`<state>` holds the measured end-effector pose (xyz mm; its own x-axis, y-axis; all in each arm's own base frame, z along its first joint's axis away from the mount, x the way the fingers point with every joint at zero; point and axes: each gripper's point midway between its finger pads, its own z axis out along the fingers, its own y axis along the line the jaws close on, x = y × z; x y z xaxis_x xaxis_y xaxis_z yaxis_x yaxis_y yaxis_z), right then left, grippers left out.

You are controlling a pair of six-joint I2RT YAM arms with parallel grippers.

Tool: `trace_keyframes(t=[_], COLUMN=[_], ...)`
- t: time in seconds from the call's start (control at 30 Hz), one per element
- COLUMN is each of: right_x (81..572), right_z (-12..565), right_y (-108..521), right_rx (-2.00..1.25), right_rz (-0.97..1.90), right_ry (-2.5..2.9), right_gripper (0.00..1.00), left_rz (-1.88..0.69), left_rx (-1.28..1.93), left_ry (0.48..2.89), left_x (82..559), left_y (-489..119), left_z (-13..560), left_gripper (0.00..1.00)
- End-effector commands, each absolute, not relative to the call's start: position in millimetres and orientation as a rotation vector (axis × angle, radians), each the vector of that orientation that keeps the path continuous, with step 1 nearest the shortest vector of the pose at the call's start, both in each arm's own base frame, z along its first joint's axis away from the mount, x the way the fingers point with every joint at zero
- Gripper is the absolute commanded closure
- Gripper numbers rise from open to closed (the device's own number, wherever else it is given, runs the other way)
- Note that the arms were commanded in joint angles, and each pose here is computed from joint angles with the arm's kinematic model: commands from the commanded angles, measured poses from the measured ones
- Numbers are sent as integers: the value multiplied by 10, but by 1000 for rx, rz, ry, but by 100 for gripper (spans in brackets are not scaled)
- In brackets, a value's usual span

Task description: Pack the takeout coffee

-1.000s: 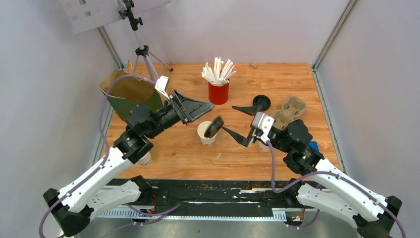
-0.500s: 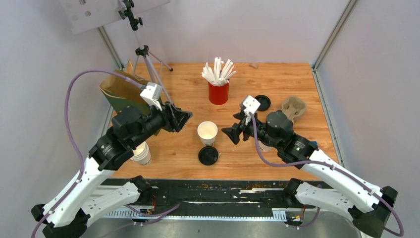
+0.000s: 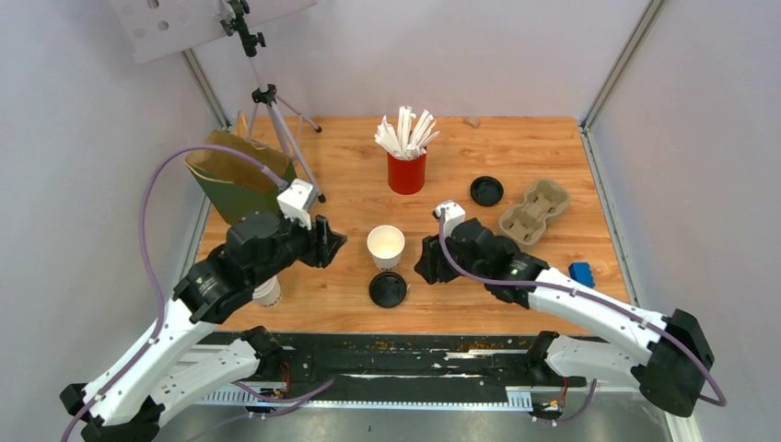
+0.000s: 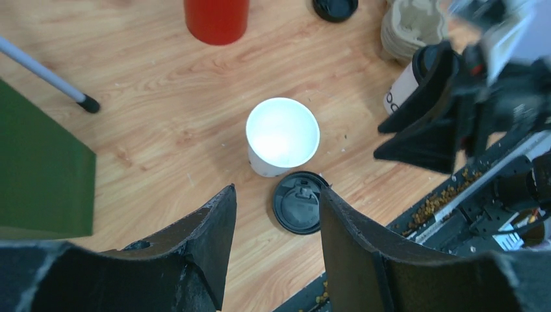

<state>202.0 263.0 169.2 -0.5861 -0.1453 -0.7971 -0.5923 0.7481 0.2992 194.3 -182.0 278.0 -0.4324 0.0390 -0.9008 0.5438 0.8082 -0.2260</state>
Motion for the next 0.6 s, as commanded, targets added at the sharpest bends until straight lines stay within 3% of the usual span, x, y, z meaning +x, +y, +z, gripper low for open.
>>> trace_keyframes(t=[0.0, 0.27, 0.57], right_x=[1979, 1967, 1922], right_z=[1377, 791, 623], right_y=[2784, 2922, 3153], right_rx=[-345, -220, -221], right_rz=[804, 771, 834], right_ry=[2244, 2372, 2371], right_gripper=[55, 56, 58], left_rz=[-544, -531, -526], left_rx=[366, 285, 266], left_ry=[1821, 1790, 1783], left_x=[2011, 1976, 1956], left_y=[-1622, -1467, -1416], left_z=[3072, 3158, 3134], left_gripper=[43, 43, 45])
